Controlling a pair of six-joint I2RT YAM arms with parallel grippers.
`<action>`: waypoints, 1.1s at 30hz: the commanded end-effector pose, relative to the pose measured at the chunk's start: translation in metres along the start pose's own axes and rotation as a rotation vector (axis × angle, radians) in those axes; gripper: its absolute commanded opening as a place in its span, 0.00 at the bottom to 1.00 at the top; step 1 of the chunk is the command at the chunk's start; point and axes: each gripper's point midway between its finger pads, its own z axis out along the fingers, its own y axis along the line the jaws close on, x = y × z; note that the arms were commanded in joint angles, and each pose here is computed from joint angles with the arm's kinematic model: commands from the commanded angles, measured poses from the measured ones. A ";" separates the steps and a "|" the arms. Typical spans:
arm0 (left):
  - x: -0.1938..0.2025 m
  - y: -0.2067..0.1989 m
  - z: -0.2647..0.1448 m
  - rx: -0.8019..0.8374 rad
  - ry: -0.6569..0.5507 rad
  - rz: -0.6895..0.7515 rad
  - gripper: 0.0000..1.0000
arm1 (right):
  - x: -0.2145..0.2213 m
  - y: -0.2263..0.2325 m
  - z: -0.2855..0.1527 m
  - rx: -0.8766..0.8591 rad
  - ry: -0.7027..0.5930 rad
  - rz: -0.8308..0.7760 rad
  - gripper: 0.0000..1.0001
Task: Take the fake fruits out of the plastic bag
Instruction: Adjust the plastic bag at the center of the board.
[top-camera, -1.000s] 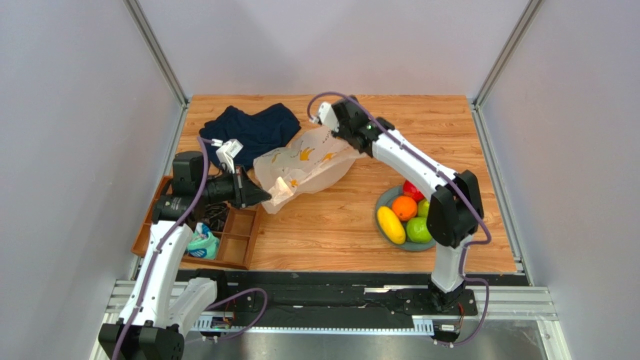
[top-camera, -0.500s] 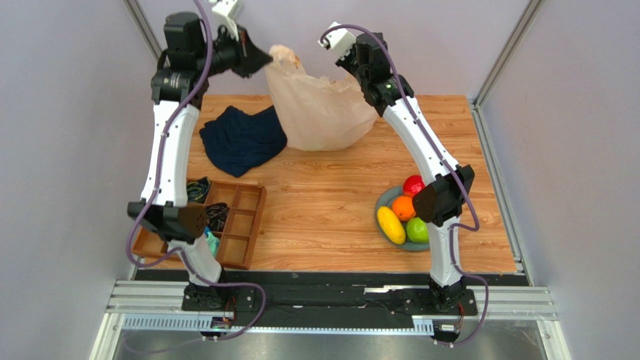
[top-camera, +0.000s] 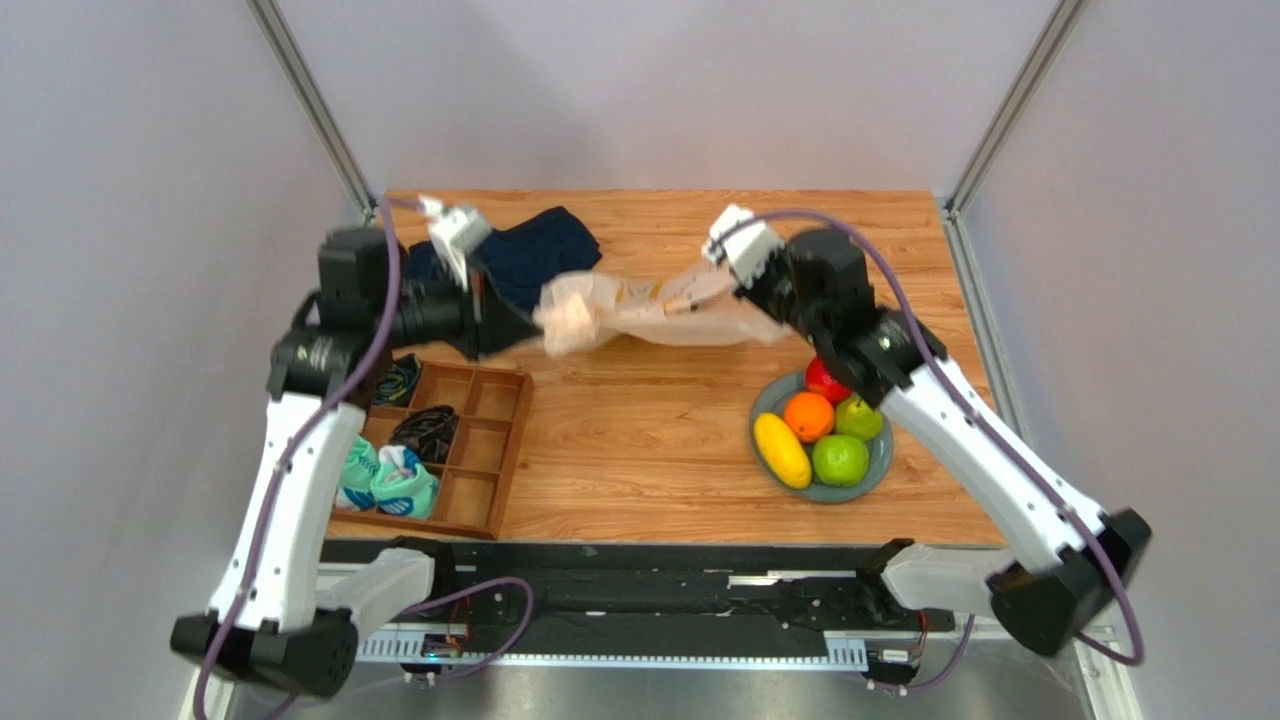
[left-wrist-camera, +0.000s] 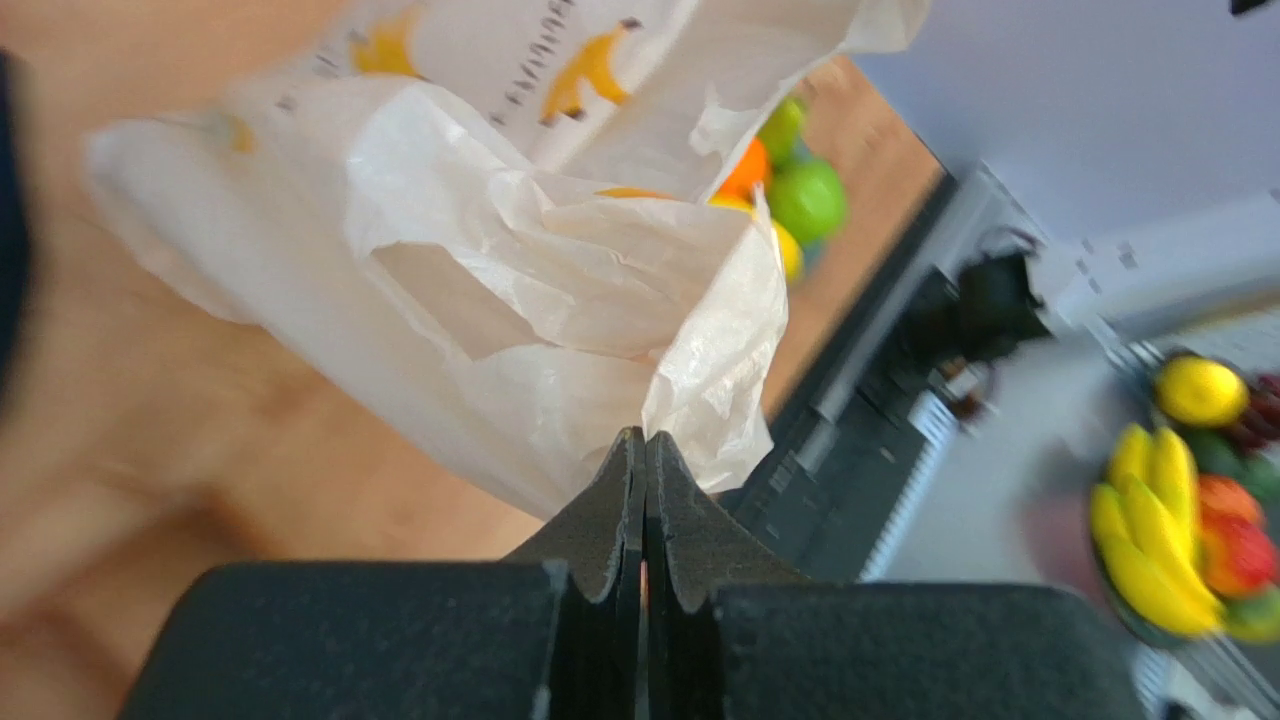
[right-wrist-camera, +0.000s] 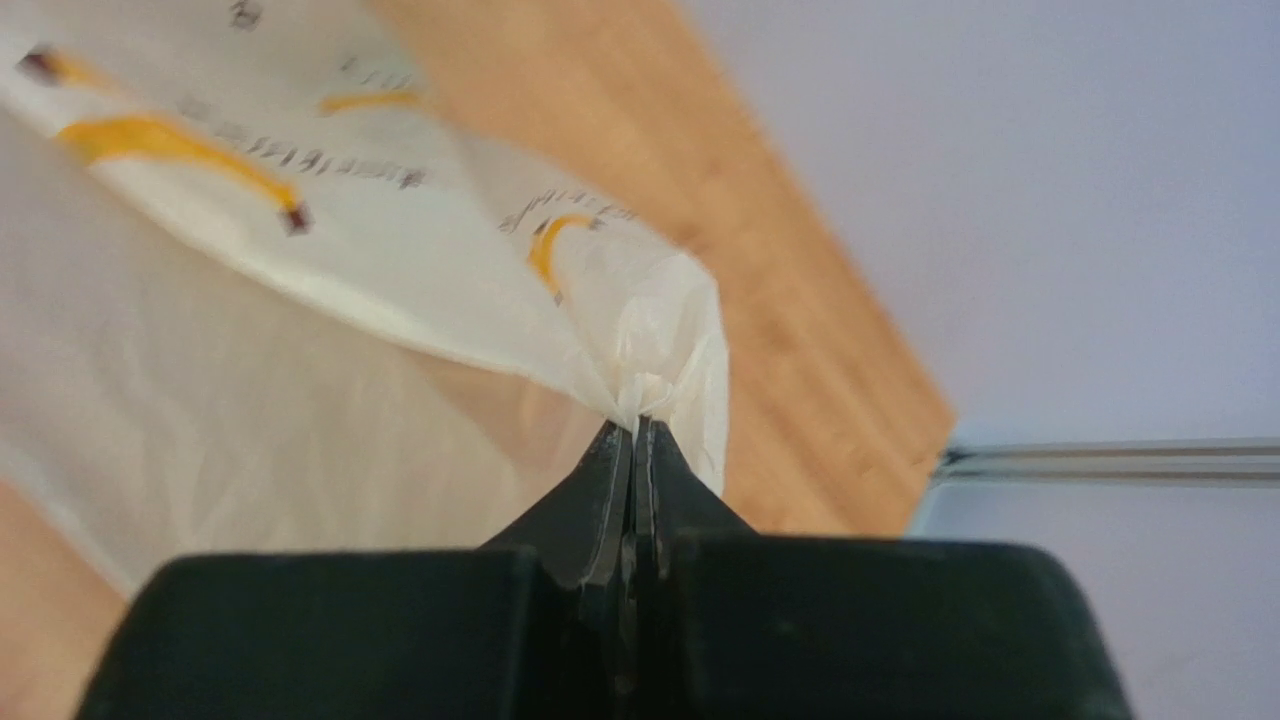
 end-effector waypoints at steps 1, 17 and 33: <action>0.136 -0.030 -0.007 0.123 0.268 -0.296 0.00 | 0.099 0.124 -0.045 -0.349 0.230 0.023 0.00; 0.119 -0.012 0.006 0.077 0.198 -0.233 0.00 | -0.033 0.126 -0.071 -0.624 0.011 0.194 0.72; 0.127 -0.012 -0.008 0.042 0.155 -0.262 0.00 | 0.048 0.211 -0.072 -1.001 0.197 -0.170 0.03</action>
